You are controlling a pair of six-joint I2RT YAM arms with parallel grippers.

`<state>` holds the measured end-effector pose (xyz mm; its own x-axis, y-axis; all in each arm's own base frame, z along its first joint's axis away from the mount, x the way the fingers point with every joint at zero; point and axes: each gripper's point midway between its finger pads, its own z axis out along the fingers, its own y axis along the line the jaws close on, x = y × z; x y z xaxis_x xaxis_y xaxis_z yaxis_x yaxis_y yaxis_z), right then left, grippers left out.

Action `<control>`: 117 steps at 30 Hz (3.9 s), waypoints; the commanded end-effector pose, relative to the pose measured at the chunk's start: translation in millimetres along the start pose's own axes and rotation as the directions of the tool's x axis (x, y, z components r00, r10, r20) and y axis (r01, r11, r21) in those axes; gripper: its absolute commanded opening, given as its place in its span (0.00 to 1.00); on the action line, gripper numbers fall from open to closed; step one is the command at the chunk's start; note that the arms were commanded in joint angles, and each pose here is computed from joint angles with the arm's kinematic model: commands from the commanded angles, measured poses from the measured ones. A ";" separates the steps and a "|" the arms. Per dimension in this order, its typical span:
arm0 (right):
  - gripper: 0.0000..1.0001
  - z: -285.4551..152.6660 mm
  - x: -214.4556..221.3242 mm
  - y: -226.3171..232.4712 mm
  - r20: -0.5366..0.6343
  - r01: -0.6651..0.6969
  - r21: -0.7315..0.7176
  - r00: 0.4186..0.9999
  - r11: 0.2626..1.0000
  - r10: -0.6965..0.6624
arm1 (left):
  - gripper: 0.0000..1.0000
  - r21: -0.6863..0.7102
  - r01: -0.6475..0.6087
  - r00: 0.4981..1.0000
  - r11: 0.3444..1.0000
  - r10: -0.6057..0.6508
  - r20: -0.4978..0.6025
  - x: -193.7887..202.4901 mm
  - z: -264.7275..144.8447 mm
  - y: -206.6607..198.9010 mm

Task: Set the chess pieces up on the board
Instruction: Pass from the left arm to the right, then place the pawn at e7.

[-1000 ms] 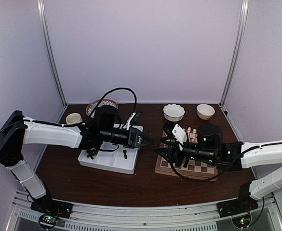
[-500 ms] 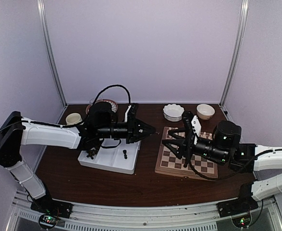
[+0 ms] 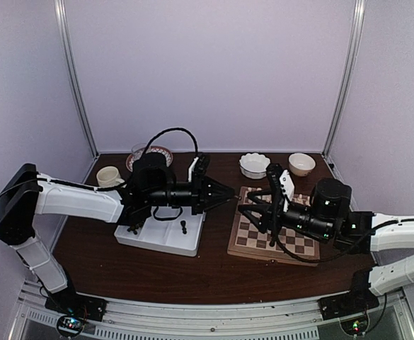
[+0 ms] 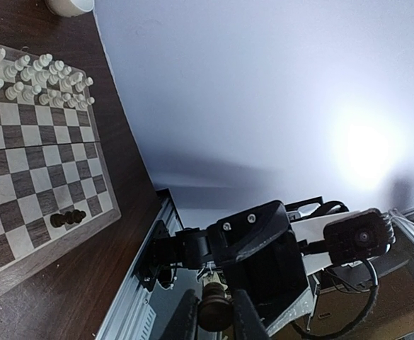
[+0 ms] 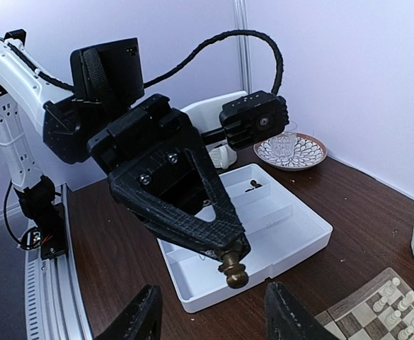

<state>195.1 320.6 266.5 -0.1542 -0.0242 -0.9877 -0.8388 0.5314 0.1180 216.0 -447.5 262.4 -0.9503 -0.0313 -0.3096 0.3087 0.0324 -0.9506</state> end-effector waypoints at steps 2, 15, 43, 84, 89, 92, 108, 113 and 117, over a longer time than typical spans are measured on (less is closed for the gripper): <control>0.52 -0.2 -3.4 -4.7 0.027 -0.024 0.001 0.999 1.000 0.024 | 0.14 0.065 -0.004 1.000 0.998 0.006 -0.031 6.1 3.6 -10.3; 0.40 2.4 -1.8 1.7 0.023 -0.043 -0.071 0.999 0.997 0.044 | 0.14 0.098 0.025 0.998 0.995 -0.019 -0.059 12.4 7.1 -13.1; 0.04 2.5 -1.1 -0.8 0.022 -0.068 -0.100 0.997 0.993 0.070 | 0.14 0.155 0.054 0.996 0.986 -0.042 -0.084 16.5 10.7 -21.5; 0.00 -19.2 114.2 -105.6 -0.904 0.263 0.339 0.358 0.903 0.235 | 0.64 -0.871 -0.481 0.719 0.101 0.614 -0.326 -57.9 -190.2 126.8; 0.00 -20.6 134.3 -118.4 -0.917 0.268 0.345 0.300 0.900 0.262 | 0.64 -0.888 -0.453 0.708 0.080 0.638 -0.303 -57.8 -199.2 131.3; 0.00 -22.8 137.6 -124.7 -0.913 0.256 0.358 0.297 0.898 0.279 | 0.65 -0.898 -0.436 0.699 0.063 0.652 -0.294 -58.3 -205.6 131.6; 0.00 -33.2 166.1 -135.3 -0.921 0.234 0.371 0.215 0.899 0.325 | 0.64 -0.888 -0.454 0.699 0.078 0.649 -0.300 -55.5 -201.6 132.9; 0.00 -35.4 176.4 -135.0 -0.927 0.231 0.365 0.179 0.902 0.330 | 0.65 -0.884 -0.459 0.705 0.089 0.642 -0.301 -54.5 -198.3 134.4; 0.00 -37.0 183.3 -134.3 -0.933 0.232 0.355 0.151 0.906 0.327 | 0.64 -0.882 -0.462 0.709 0.088 0.635 -0.308 -54.3 -197.0 136.4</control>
<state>264.9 219.5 81.5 -0.7857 -0.6157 -0.0593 -0.6017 0.7830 -0.1576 299.2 -235.5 146.9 -0.5107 0.3160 -0.7996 0.4154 0.9049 0.0923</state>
